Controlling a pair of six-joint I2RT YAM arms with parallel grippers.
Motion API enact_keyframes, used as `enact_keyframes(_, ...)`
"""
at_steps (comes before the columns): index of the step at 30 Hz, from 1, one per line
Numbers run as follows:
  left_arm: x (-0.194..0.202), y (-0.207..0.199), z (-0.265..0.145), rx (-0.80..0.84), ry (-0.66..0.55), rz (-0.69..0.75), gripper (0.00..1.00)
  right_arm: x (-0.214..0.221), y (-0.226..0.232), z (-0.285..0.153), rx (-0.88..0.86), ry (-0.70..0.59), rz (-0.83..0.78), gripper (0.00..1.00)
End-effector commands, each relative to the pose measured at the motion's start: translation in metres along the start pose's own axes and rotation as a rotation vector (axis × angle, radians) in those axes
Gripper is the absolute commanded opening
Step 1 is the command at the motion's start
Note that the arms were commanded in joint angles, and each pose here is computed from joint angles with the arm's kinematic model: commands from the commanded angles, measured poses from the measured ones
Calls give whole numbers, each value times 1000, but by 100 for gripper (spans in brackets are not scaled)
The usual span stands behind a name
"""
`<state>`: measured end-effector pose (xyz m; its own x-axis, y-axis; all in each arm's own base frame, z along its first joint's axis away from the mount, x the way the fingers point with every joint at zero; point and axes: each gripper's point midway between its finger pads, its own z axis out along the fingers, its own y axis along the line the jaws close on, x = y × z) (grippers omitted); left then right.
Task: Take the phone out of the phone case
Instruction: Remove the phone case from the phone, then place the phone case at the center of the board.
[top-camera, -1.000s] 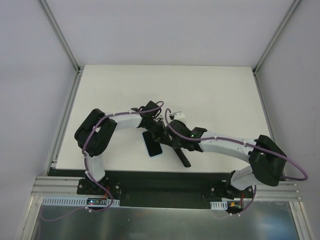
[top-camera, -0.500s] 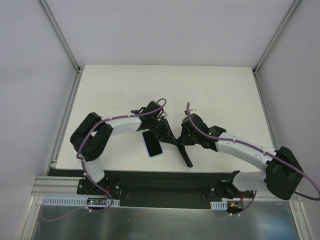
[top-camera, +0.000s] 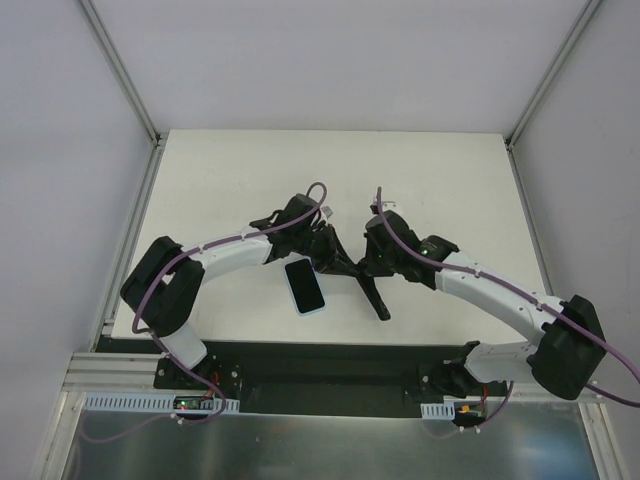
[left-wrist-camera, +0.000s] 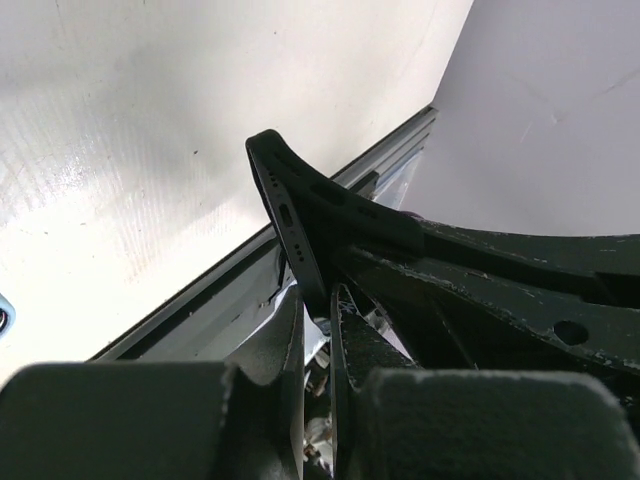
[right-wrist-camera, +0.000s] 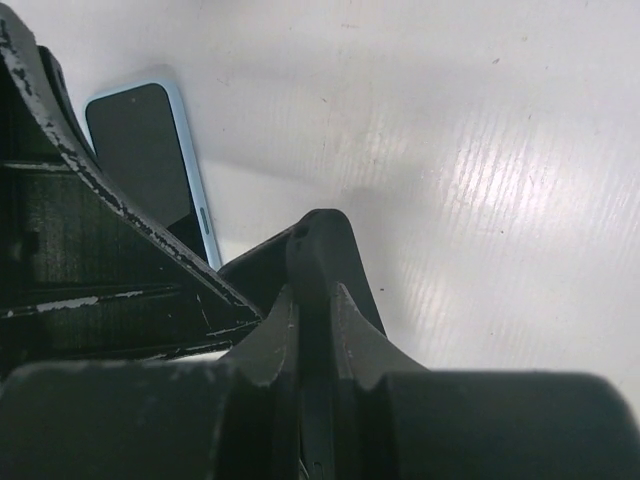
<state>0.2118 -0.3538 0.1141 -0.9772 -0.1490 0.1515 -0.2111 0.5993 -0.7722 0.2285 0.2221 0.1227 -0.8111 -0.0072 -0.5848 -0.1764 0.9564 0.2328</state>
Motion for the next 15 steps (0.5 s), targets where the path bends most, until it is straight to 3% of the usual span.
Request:
enact_keyframes(1,27,81,-18,-274,46,-101,0,-56,-81,-29,416,-166,-49,1)
enact_keyframes(15,35,44,-44,-180,-1,-13,0,-75,-88,-25,449,-165,19,1)
